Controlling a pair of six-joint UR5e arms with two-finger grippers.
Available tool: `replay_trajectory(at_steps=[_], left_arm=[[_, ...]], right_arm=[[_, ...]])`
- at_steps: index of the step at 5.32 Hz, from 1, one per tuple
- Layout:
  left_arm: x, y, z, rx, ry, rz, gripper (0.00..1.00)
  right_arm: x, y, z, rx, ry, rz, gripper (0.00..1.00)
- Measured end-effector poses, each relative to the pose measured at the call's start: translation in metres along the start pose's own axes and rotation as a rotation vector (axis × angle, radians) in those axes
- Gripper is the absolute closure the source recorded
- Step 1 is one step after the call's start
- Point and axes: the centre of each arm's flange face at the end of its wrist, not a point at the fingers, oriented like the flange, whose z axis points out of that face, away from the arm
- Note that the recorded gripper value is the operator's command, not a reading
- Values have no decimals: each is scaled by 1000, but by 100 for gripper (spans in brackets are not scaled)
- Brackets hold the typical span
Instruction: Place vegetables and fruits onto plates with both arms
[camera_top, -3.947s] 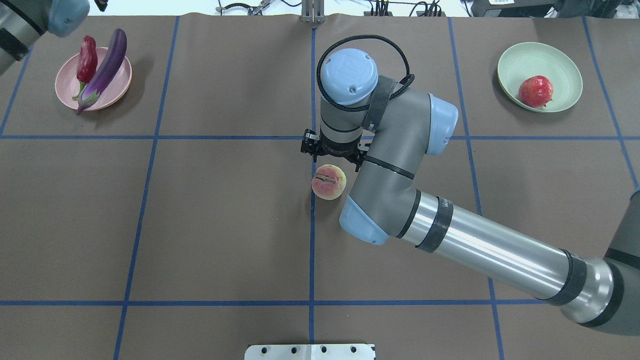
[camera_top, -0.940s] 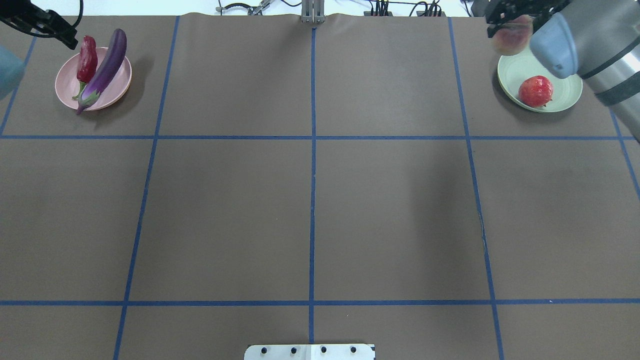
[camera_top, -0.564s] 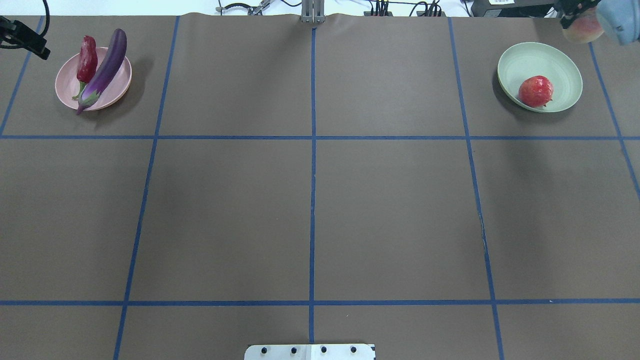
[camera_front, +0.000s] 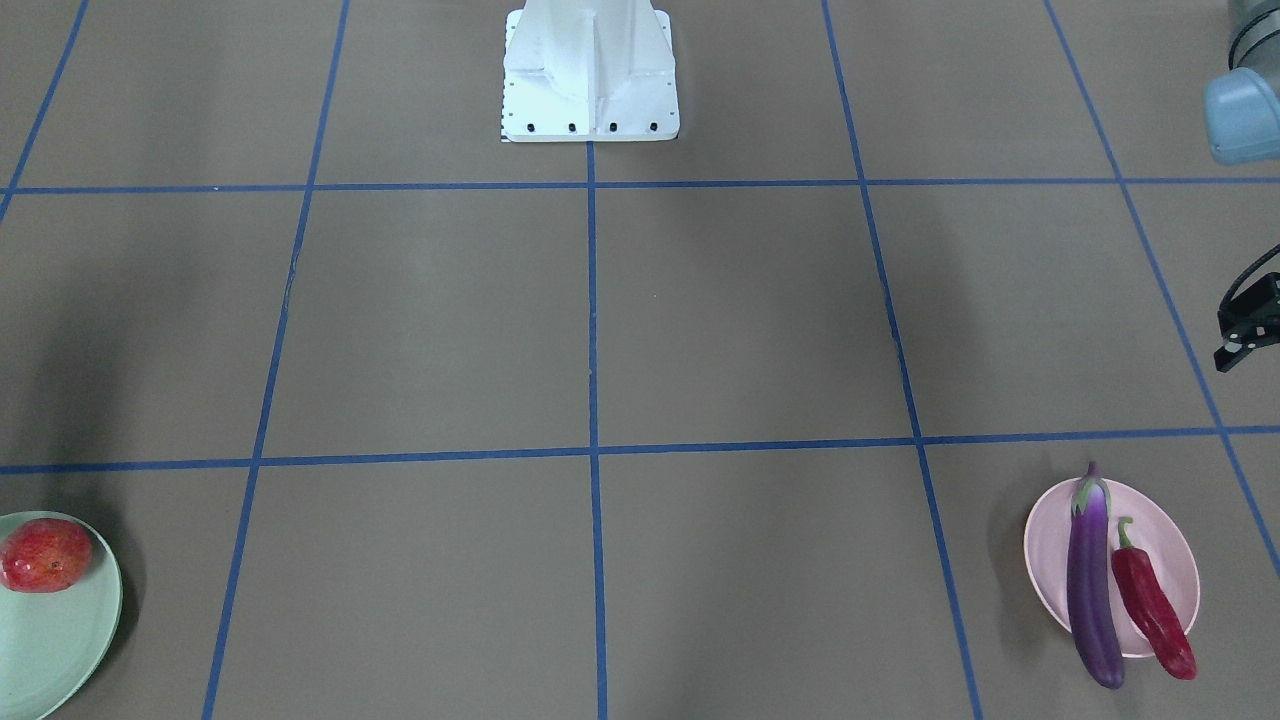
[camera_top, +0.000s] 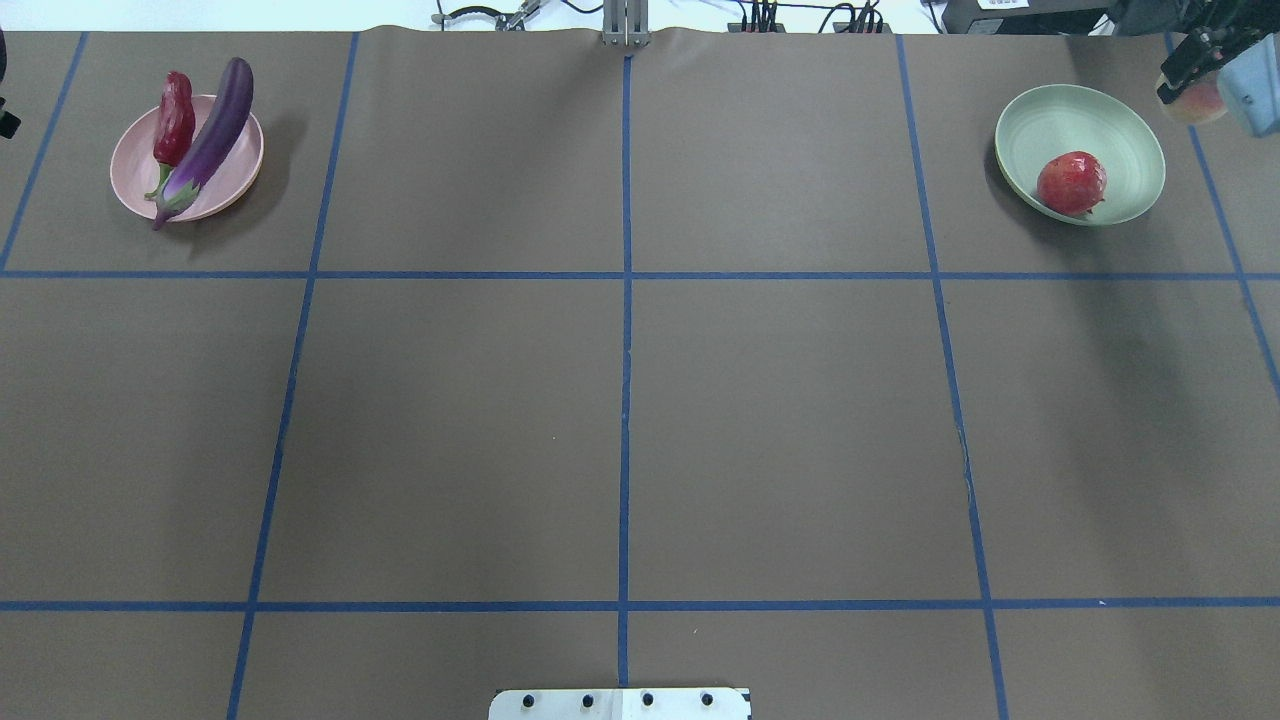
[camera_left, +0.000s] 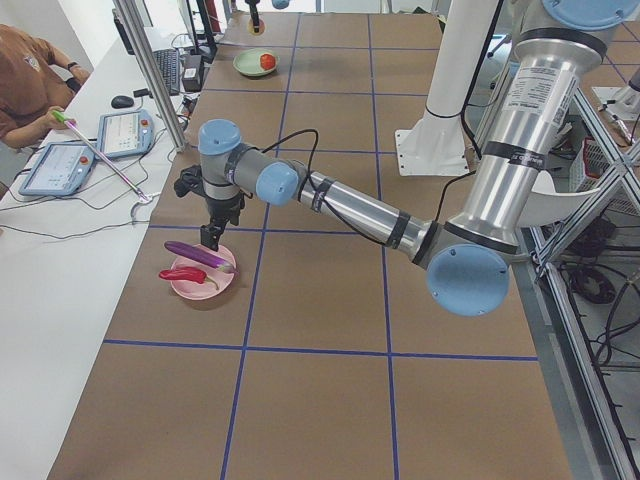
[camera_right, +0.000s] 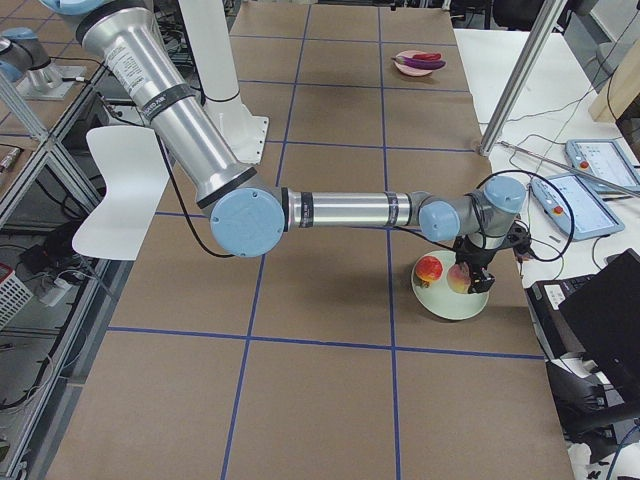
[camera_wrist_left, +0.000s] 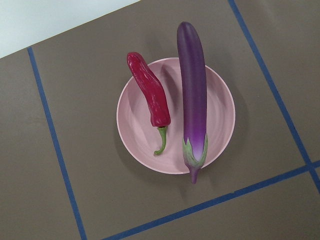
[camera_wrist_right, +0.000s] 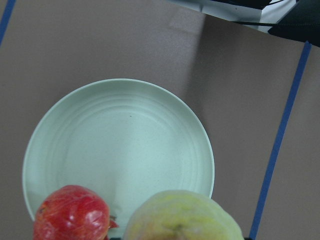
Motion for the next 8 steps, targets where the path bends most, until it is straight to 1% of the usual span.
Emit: replay_trajectory(at_steps=[1, 2, 3, 4, 5, 6, 7, 8], left_arm=[[-2, 1, 0, -1, -4, 2, 0], [-2, 1, 0, 0, -7, 3, 0], [-2, 1, 0, 1, -8, 4, 0], [-2, 0, -1, 2, -9, 4, 0], [-4, 0, -4, 6, -10, 1, 0], [-9, 0, -8, 7, -12, -12, 0], [-15, 3, -14, -2, -15, -10, 0], [-23, 10, -25, -40, -20, 24, 0]], right_arm=[[-14, 5, 38, -1, 19, -19, 60], [-29, 9, 61, 1, 30, -9, 1], [-36, 10, 68, 4, 32, -1, 0], [-32, 4, 54, 16, 28, 20, 0], [-28, -6, 10, 14, 9, 70, 0], [-24, 3, -53, 3, -22, 124, 0], [-10, 31, -111, 5, -50, 160, 0], [6, 79, -155, 6, -79, 188, 0]])
